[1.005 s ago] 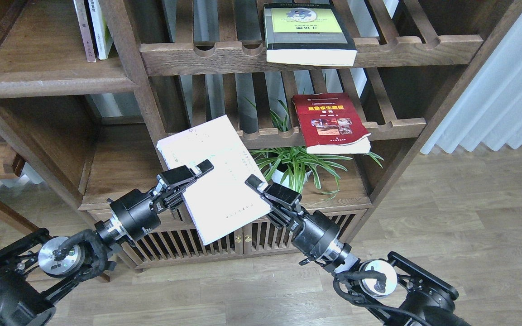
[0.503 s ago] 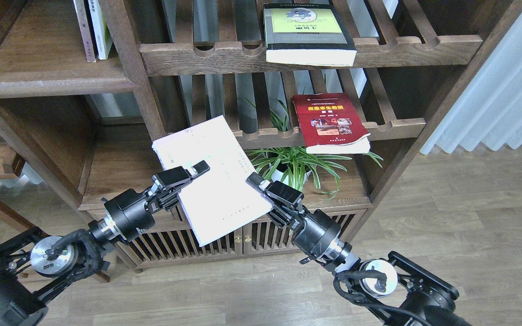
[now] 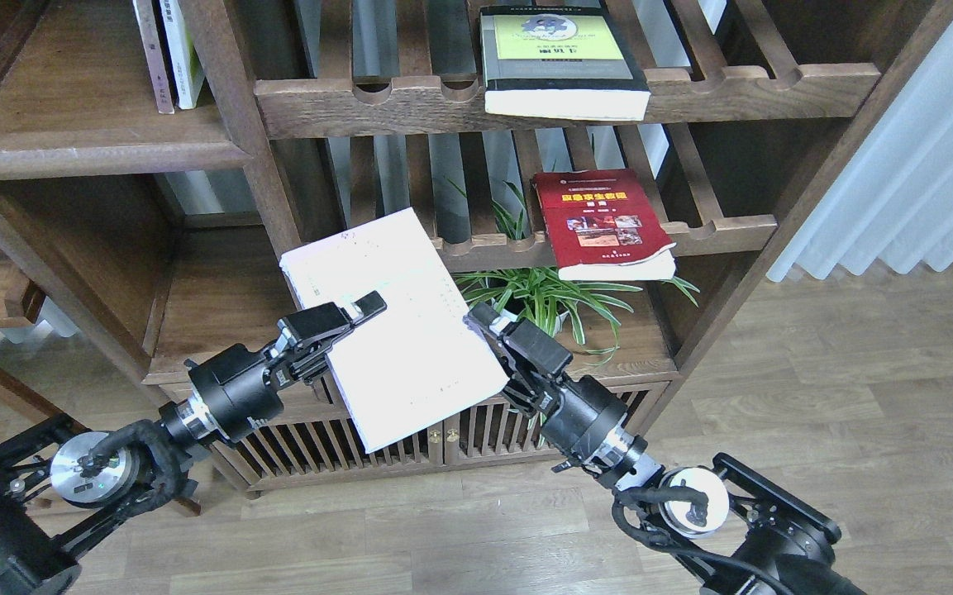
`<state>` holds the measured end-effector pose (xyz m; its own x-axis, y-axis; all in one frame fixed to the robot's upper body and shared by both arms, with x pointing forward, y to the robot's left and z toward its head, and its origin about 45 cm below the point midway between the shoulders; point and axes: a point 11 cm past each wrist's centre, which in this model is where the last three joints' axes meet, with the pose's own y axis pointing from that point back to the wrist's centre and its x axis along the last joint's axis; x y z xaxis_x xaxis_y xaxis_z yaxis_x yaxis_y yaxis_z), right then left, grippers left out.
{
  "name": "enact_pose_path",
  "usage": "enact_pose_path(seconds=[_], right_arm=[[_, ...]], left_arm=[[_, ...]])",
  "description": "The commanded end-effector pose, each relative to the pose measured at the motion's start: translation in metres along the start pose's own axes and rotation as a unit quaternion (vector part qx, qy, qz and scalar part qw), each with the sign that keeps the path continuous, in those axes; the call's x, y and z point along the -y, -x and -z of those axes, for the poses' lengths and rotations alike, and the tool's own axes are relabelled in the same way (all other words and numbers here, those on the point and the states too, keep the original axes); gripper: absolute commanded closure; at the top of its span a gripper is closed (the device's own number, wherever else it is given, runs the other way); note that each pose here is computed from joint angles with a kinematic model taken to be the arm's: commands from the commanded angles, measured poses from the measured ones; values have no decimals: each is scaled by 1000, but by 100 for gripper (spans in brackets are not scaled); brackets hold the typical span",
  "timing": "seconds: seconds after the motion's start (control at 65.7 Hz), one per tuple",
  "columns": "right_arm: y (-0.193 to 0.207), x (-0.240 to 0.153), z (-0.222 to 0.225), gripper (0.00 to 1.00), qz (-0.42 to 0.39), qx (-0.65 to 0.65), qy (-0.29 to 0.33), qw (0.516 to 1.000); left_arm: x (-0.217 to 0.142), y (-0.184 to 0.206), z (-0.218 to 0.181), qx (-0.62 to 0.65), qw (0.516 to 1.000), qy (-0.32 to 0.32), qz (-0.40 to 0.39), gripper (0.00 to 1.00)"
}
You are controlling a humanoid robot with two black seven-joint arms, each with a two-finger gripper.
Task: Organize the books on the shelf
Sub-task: 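Clamp the white book between both grippers and lower it, then carry the white book with the left gripper up toward the upper shelf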
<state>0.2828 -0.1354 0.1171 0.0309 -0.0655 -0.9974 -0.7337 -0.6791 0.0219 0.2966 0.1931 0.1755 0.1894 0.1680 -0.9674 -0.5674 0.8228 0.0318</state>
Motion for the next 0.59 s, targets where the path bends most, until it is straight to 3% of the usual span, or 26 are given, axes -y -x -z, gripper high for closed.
enact_pose_path(seconds=[0.0,0.579], right_arm=[[-1,1,3,6,-10,2,-7,1000],[-12,3,6,6,-36,6,-15,999]], left_arm=[[-6,2,-4,10,1000,-2,-5,93],[-52,15,-69,107,992,13,-68,93]])
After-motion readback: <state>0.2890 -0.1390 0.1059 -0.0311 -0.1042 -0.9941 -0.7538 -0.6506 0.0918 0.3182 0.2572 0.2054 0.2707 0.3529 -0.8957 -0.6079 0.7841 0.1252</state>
